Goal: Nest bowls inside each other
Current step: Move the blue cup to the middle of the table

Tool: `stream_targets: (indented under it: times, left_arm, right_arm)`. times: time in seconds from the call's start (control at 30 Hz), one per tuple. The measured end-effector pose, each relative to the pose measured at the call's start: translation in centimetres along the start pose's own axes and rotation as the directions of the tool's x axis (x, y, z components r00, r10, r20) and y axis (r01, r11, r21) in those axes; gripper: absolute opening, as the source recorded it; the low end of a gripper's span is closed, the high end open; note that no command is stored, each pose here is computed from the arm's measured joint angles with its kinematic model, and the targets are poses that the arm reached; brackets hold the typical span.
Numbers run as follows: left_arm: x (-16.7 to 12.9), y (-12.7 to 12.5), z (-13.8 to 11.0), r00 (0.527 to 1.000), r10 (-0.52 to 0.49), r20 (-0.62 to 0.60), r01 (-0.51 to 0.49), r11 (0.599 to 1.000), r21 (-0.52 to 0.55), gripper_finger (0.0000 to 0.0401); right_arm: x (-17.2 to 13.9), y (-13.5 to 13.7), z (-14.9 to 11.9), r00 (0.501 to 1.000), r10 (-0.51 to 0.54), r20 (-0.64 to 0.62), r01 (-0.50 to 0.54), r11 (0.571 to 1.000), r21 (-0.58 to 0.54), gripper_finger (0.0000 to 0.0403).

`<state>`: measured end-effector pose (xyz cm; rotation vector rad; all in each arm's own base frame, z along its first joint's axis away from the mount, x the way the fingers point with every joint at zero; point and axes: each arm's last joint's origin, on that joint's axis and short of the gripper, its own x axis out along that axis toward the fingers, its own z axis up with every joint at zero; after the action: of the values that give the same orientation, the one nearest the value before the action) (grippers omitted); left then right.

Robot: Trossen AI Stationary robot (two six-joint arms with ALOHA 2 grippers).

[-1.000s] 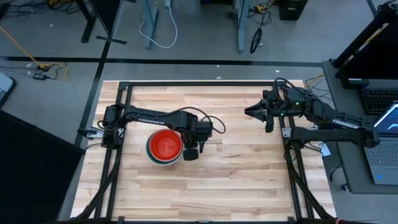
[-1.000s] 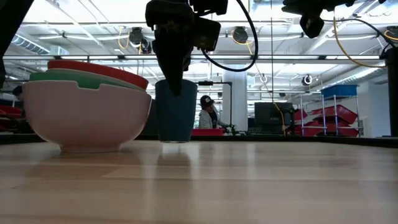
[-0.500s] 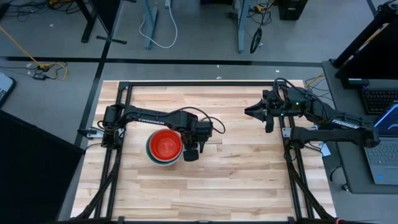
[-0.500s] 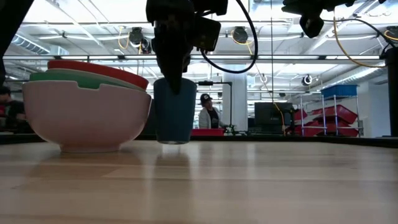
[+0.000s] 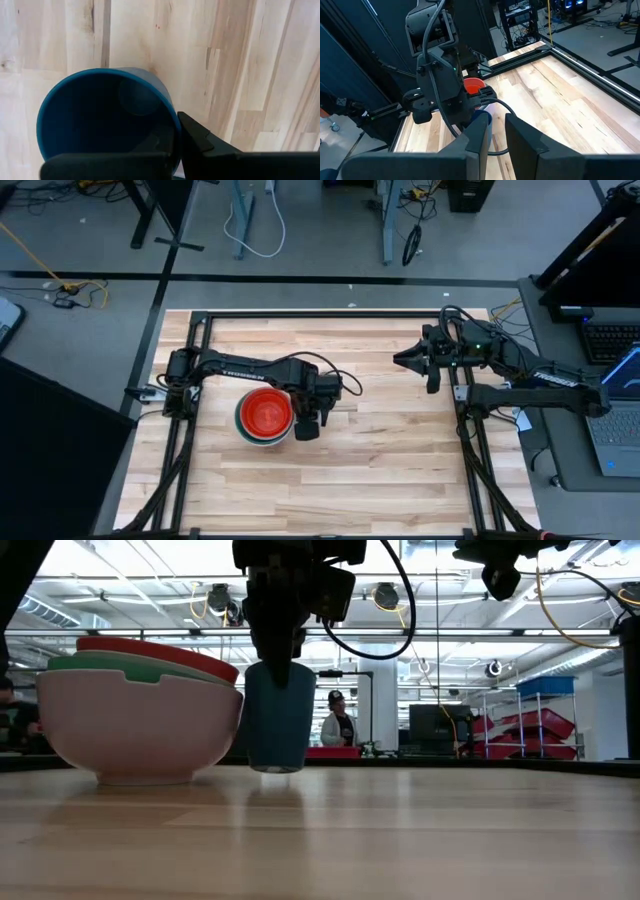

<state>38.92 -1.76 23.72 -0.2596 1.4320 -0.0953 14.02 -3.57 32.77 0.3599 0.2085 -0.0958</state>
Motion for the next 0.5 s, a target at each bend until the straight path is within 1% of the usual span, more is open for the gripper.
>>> stream_targets:
  times: [0.33,0.5]
  left_arm:
    - [0.00,0.02,0.01,1.000,0.001,0.001,-0.001,1.000,0.000,0.0055]
    - [0.01,0.02,0.01,1.000,0.002,0.000,-0.002,1.000,-0.001,0.0071]
  right_arm:
    - [0.00,0.00,0.00,1.000,0.000,0.000,0.000,1.000,0.000,0.0050]
    - [0.00,0.00,0.00,1.000,0.000,0.000,0.000,1.000,-0.002,0.0050]
